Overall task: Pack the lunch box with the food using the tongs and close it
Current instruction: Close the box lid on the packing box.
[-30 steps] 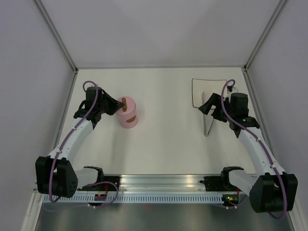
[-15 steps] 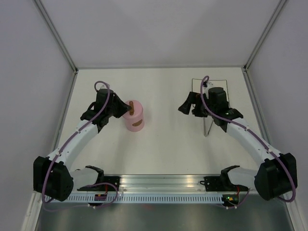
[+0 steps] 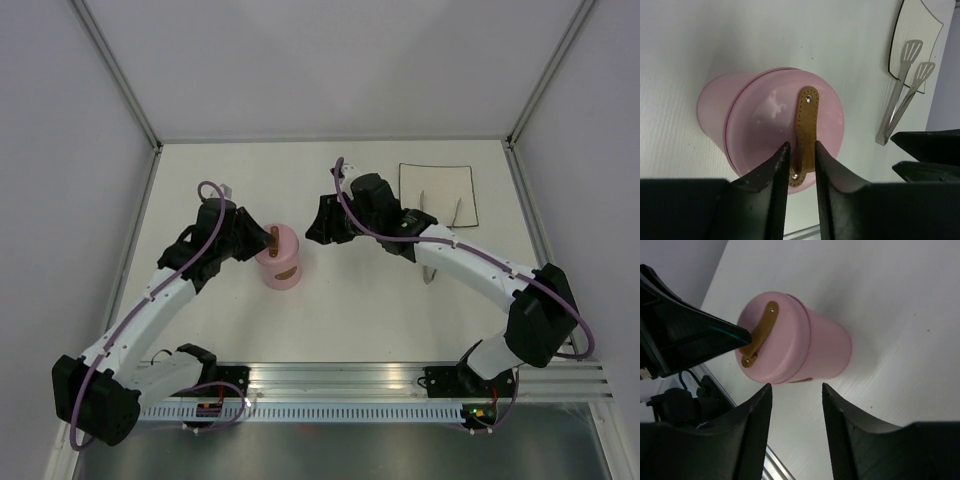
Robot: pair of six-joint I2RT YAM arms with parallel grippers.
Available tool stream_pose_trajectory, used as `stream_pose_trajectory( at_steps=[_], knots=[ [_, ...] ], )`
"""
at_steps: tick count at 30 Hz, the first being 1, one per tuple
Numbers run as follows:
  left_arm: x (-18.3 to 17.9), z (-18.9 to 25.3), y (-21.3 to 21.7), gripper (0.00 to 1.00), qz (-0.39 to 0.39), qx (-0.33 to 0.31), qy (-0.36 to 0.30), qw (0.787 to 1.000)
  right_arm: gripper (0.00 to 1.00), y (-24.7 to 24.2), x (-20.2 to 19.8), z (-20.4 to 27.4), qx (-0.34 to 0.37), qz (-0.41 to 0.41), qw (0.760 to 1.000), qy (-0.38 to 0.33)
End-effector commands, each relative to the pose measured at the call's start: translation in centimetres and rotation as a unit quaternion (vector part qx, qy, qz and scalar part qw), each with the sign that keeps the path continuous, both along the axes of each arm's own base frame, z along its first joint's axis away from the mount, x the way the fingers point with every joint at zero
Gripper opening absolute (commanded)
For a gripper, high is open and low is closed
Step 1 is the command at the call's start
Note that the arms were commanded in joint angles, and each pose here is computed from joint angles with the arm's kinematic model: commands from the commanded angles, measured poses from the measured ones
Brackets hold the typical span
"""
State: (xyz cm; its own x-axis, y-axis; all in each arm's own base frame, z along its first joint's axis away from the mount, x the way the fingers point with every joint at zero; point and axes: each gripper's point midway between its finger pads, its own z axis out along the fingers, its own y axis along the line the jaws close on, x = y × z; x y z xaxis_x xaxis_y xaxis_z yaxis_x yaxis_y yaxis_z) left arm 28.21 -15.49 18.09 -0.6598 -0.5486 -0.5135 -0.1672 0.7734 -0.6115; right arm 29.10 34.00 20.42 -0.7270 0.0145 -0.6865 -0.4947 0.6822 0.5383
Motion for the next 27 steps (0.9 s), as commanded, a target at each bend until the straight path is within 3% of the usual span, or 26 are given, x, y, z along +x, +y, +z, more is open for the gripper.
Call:
stream_pose_trajectory(
  at_steps=[1,7,9,12,16,24,27],
  knots=[
    [-0.5,2.8,-0.4,0.34,-0.059,0.033,-0.006,0.998,0.48,2.7,0.4,3.6,0.023,0.010,0.999,-0.035],
    [0.5,8.1,0.8,0.41,-0.064,0.076,-0.071,0.993,0.15,6.1,-0.4,5.0,0.031,0.035,0.998,-0.043],
    [1.2,8.8,2.8,0.37,-0.023,0.106,-0.084,0.991,0.07,6.8,-0.5,5.1,0.033,0.037,0.998,-0.040],
    [1.6,8.1,3.8,0.18,-0.005,0.123,-0.074,0.990,0.04,7.3,-0.5,5.1,0.030,0.036,0.998,-0.042],
    [1.7,4.5,3.7,0.07,-0.001,0.126,-0.027,0.992,0.04,7.6,-0.6,3.8,0.015,0.036,0.998,-0.039],
    [1.0,-4.2,1.7,0.02,-0.038,0.103,0.062,0.992,0.01,6.7,-1.8,-6.1,-0.076,0.032,0.996,0.026],
    [-0.1,-6.2,2.0,0.02,-0.038,0.106,0.088,0.990,0.01,6.2,-2.5,-7.3,-0.087,0.028,0.995,0.037]
  ],
)
